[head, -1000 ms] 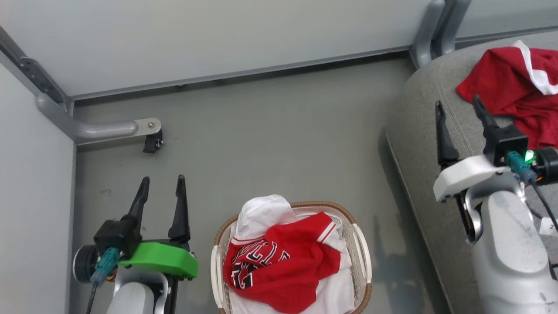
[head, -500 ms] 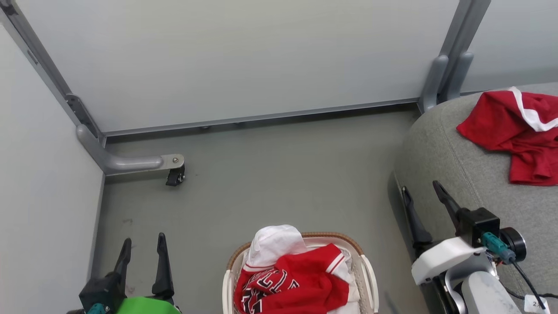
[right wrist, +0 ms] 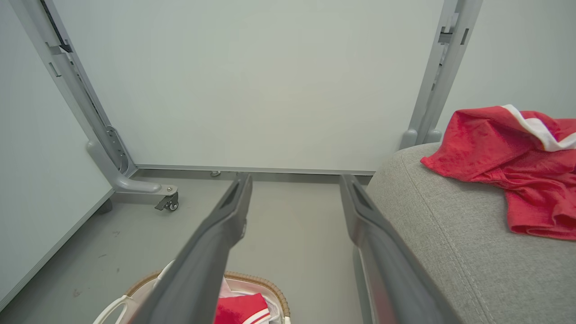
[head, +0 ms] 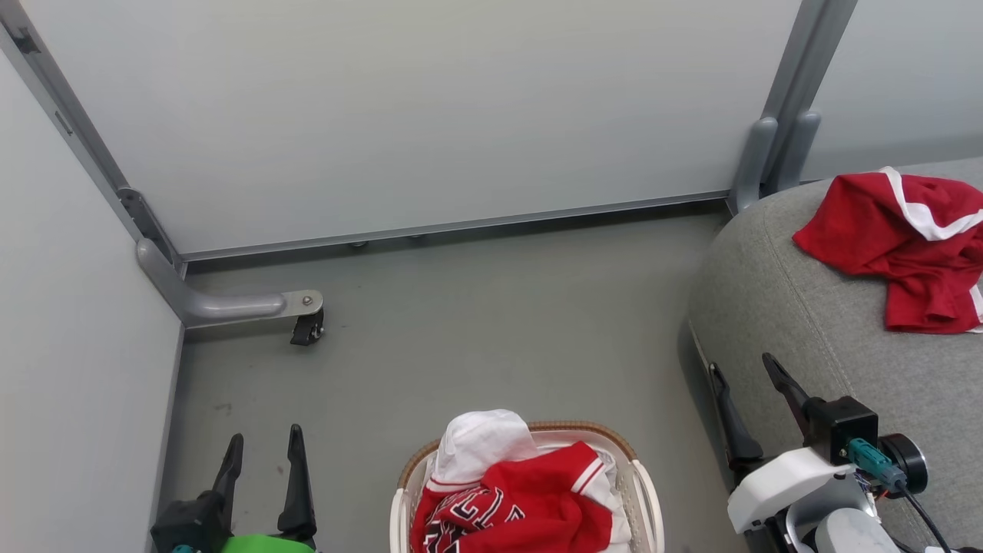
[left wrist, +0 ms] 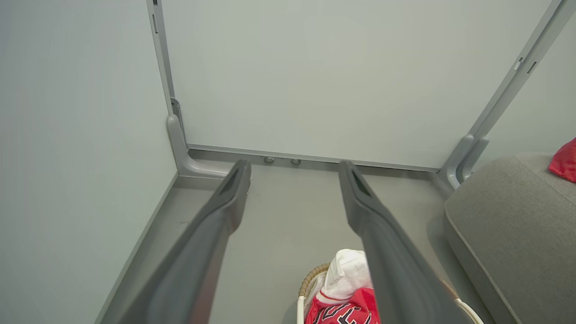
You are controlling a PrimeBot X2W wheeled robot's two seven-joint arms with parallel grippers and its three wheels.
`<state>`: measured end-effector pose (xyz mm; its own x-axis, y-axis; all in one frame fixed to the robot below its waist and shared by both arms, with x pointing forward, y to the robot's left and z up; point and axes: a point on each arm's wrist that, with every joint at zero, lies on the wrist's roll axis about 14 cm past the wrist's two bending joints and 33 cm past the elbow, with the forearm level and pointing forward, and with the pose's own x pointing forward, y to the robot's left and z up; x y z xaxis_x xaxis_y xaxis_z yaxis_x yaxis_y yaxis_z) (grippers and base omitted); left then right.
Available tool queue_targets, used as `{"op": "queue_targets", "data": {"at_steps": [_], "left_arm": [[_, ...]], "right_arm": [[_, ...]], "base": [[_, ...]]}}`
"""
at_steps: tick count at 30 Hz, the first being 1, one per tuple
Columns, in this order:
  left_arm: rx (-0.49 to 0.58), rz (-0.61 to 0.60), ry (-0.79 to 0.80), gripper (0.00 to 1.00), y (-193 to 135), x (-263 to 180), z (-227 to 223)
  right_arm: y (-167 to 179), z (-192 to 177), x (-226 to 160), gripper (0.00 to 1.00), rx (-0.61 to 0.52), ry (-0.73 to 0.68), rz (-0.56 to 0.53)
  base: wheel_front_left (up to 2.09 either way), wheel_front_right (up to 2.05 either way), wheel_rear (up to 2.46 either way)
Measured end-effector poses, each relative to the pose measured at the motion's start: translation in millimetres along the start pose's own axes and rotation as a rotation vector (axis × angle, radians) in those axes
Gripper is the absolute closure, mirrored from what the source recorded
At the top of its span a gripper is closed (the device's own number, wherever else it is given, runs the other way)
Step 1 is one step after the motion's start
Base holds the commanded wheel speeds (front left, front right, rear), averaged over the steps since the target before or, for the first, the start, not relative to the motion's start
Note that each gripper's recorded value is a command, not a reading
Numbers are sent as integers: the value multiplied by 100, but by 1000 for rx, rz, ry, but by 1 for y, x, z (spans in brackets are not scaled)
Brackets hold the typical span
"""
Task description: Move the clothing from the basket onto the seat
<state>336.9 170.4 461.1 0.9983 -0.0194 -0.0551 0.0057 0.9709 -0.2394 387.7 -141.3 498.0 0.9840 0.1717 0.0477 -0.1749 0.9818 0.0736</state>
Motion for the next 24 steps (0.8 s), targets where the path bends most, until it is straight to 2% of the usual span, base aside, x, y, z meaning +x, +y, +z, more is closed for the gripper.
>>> {"op": "queue_targets", "data": {"at_steps": [24], "left_arm": [[-2,-32,36,0,-9,0,-11]], "right_arm": [[3,-4,1,0,3,12,11]], "base": [[0,0,0]]}}
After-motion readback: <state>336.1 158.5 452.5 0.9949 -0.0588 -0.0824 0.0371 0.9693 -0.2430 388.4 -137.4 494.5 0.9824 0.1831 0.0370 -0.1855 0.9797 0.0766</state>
